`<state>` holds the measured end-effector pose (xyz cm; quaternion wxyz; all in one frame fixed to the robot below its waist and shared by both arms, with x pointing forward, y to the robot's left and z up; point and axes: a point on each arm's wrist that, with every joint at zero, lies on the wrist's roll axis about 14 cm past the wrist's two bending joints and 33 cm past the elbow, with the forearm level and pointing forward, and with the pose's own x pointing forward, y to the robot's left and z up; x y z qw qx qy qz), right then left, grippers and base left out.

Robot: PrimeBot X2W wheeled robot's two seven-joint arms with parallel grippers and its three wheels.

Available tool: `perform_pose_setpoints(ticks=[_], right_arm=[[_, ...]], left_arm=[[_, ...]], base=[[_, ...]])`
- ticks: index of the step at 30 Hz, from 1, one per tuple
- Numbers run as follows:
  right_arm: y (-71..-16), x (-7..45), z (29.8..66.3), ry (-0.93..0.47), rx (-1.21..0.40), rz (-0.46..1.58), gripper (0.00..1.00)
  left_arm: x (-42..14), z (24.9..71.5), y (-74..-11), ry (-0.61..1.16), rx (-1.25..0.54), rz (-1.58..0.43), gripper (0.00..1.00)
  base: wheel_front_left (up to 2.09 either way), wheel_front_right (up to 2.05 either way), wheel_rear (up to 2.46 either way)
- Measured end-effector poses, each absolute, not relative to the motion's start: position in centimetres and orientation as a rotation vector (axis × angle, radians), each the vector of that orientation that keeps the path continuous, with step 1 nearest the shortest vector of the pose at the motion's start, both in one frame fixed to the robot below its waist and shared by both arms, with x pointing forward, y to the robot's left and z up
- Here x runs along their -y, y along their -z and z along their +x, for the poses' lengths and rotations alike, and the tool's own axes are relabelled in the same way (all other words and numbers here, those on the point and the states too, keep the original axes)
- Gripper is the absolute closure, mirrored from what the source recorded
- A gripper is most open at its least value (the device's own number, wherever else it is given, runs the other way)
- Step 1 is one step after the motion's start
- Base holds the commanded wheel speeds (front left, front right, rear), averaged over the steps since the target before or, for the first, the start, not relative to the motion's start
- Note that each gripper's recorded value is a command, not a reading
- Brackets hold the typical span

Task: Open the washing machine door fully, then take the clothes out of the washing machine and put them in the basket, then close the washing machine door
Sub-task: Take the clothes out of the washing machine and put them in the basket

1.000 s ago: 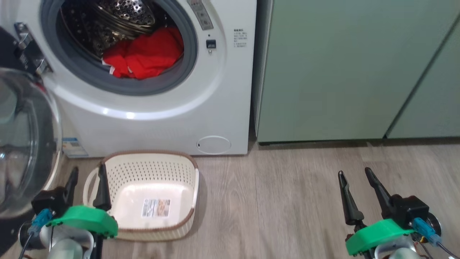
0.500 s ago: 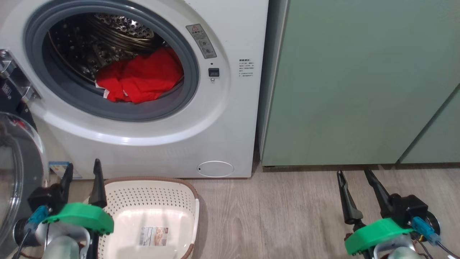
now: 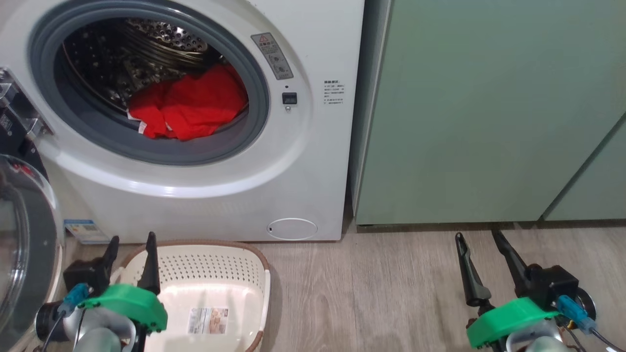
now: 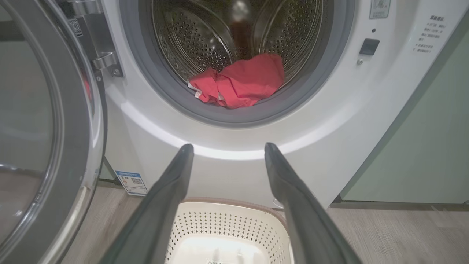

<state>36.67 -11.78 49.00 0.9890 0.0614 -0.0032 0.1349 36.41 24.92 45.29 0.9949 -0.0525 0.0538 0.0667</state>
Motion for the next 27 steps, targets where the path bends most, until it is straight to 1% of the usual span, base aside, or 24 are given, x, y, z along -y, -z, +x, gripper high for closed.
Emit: perform_pose_setpoints(ticks=[4,10,14,20,27], right_arm=[[-48.3,11.7,36.6,-0.271,-0.016,0.124,0.00],[-47.0,12.3,36.6,-0.253,-0.054,0.119,0.00],[-45.8,13.0,37.1,-0.232,-0.087,0.113,0.00],[-45.4,14.0,38.9,-0.204,-0.092,0.097,0.00],[-43.8,15.2,40.6,-0.164,-0.126,0.085,0.00]], left_arm=[[-24.2,37.2,-44.4,-0.106,-0.145,-0.097,0.00],[-22.6,40.4,-43.1,-0.029,-0.260,-0.040,0.00],[-22.1,43.3,-42.4,0.002,-0.351,-0.024,0.00],[-23.0,48.1,-42.2,0.010,-0.462,0.016,0.00],[-22.3,55.0,-43.8,0.030,-0.472,0.013,0.00]], base=[[0.00,0.00,0.00],[0.00,0.00,0.00],[0.00,0.00,0.00],[0.00,0.00,0.00],[0.00,0.00,0.00]])
